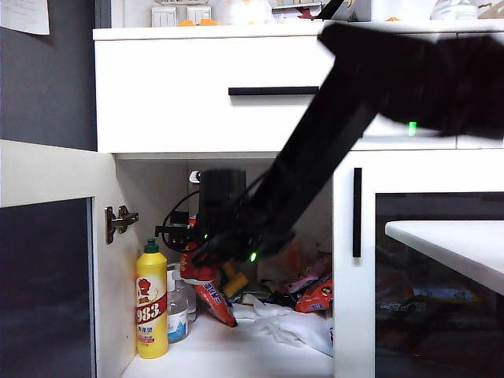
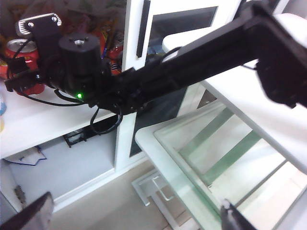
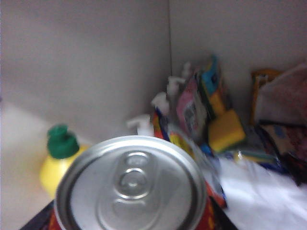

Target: Open the left door of the white cabinet, pick up a can of beverage from the table on the right, place it inside the cabinet, and finally close the cabinet door.

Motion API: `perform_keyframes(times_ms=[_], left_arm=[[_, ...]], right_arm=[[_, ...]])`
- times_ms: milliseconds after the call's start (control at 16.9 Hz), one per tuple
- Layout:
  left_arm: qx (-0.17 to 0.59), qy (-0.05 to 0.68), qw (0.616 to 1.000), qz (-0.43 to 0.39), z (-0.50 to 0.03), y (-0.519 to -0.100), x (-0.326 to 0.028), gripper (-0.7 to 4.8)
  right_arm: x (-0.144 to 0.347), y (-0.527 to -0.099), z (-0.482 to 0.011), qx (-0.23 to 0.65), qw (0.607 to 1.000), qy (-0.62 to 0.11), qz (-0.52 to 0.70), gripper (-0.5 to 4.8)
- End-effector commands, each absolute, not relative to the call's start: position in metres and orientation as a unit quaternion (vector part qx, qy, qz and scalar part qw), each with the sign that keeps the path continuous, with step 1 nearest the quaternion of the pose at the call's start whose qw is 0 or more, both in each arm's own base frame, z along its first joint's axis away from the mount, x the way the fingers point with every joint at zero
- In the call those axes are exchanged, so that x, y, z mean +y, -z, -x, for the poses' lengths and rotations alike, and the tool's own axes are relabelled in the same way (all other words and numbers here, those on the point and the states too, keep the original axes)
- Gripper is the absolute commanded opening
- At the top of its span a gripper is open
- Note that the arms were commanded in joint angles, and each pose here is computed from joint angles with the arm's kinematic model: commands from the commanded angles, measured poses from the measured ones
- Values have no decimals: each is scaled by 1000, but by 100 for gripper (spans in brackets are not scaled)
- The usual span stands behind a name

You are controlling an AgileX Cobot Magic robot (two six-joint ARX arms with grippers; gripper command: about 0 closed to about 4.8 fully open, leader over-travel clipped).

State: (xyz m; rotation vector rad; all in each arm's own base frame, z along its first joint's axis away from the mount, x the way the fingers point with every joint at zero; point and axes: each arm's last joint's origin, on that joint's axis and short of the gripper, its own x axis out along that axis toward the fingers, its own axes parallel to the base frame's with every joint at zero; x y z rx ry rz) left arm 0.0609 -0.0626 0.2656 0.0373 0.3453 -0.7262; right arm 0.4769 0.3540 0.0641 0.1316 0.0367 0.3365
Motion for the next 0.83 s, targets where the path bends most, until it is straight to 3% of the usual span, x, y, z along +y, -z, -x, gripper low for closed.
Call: perform_keyframes(times_ms=[59, 354, 826], left_arm=[[162, 354, 921, -21, -61, -267, -63, 479], [163, 353, 921, -22, -61, -267, -63, 479], [163, 352, 922, -22, -61, -267, -63, 479]], right_arm=[[355, -78, -493, -50, 979, -165, -109, 58], [340, -74, -515, -24, 985, -143, -92, 57], [331, -92, -517, -110, 975, -133, -136, 57]])
